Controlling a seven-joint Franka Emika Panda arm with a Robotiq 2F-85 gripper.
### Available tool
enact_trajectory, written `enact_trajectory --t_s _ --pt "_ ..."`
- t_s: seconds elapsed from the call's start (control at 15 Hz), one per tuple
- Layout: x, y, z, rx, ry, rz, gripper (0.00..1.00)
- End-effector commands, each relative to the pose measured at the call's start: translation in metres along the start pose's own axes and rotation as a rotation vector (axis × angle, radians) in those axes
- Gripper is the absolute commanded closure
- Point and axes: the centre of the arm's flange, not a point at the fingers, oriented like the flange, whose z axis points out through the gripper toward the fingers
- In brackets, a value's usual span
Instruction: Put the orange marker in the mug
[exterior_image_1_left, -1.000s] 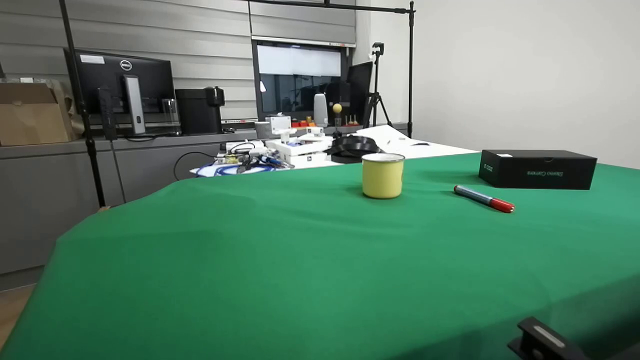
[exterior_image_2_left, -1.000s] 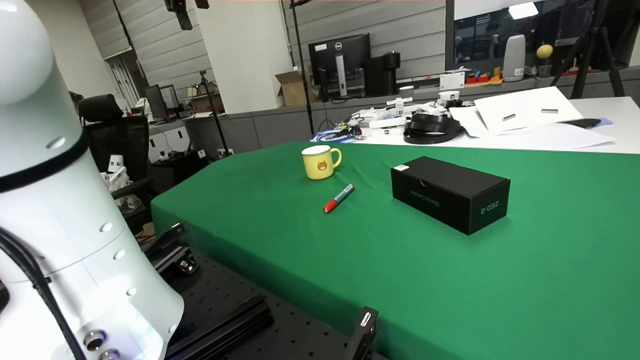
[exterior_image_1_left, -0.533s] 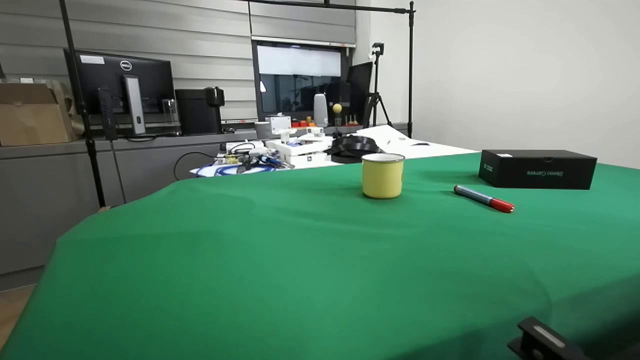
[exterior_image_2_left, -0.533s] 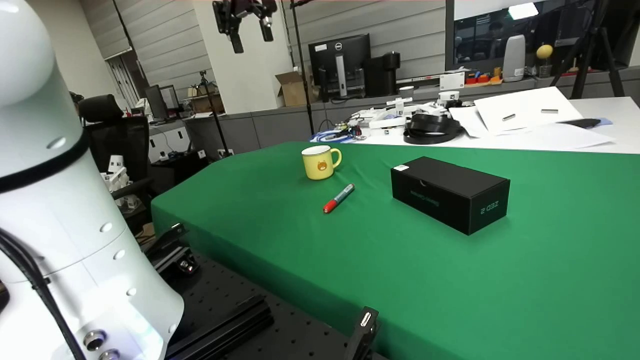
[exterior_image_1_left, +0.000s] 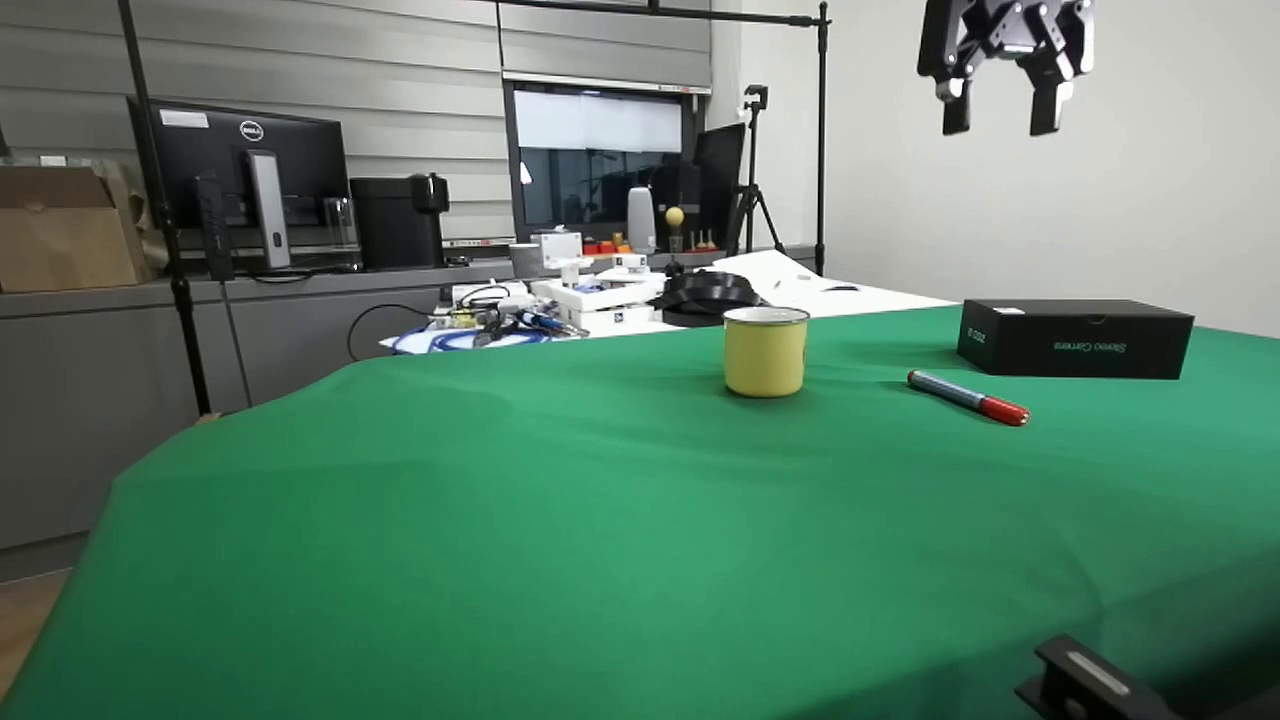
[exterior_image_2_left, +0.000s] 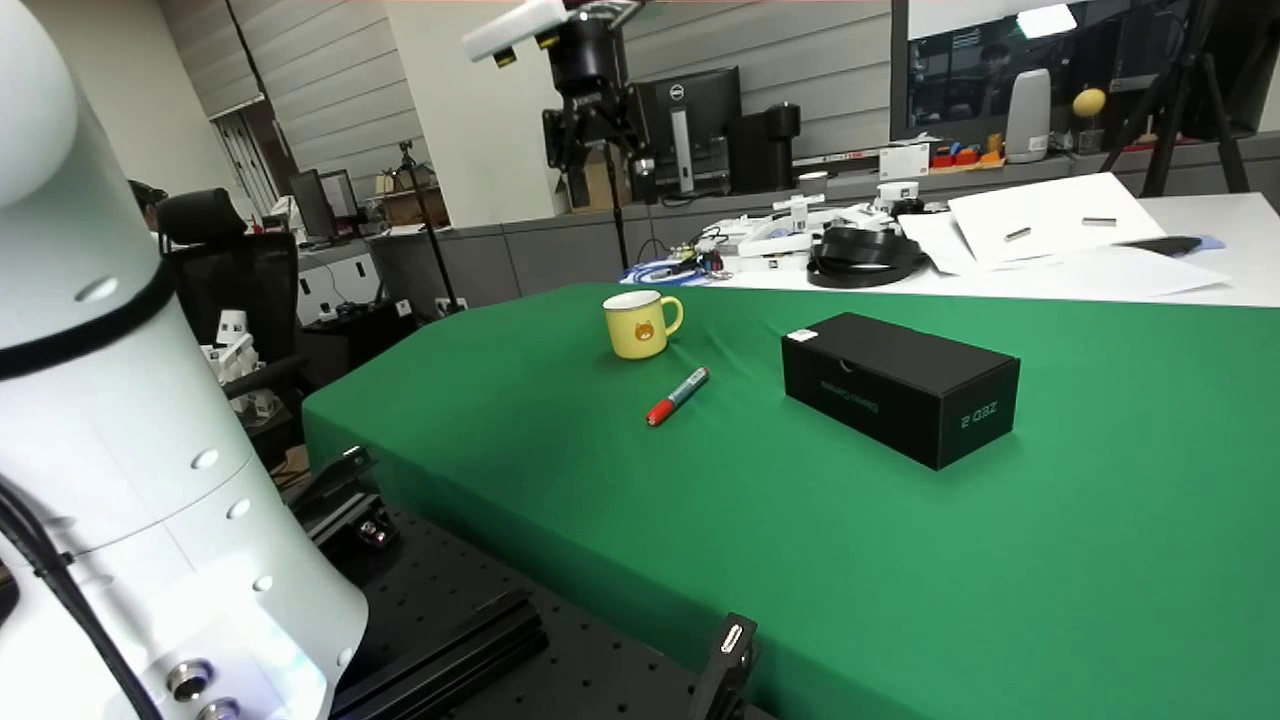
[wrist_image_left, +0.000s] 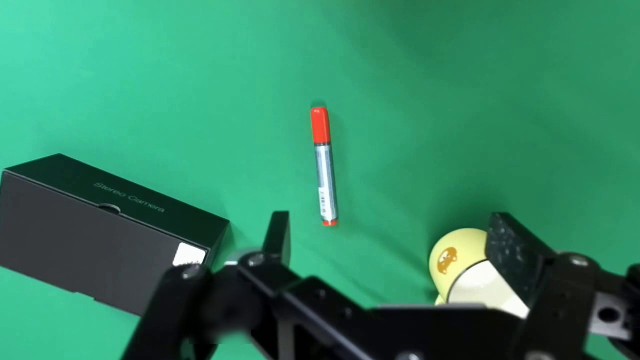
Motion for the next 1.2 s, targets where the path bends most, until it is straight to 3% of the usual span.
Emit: enact_trajectory --t_s 0.0,0.13,0.2,0.67,1.13 --pt "0.014 0.014 0.042 -0.025 -0.012 0.041 0.00" --pt "0.018 0.024 0.060 -0.053 -0.064 0.102 0.00" --pt "0.010 0.017 0.048 -0.020 -0.037 0.037 0.00" --pt "0.012 0.025 0.065 -0.041 -0.069 0.075 0.00" --pt "-0.001 0.032 0.149 -0.050 -0.111 0.015 0.00"
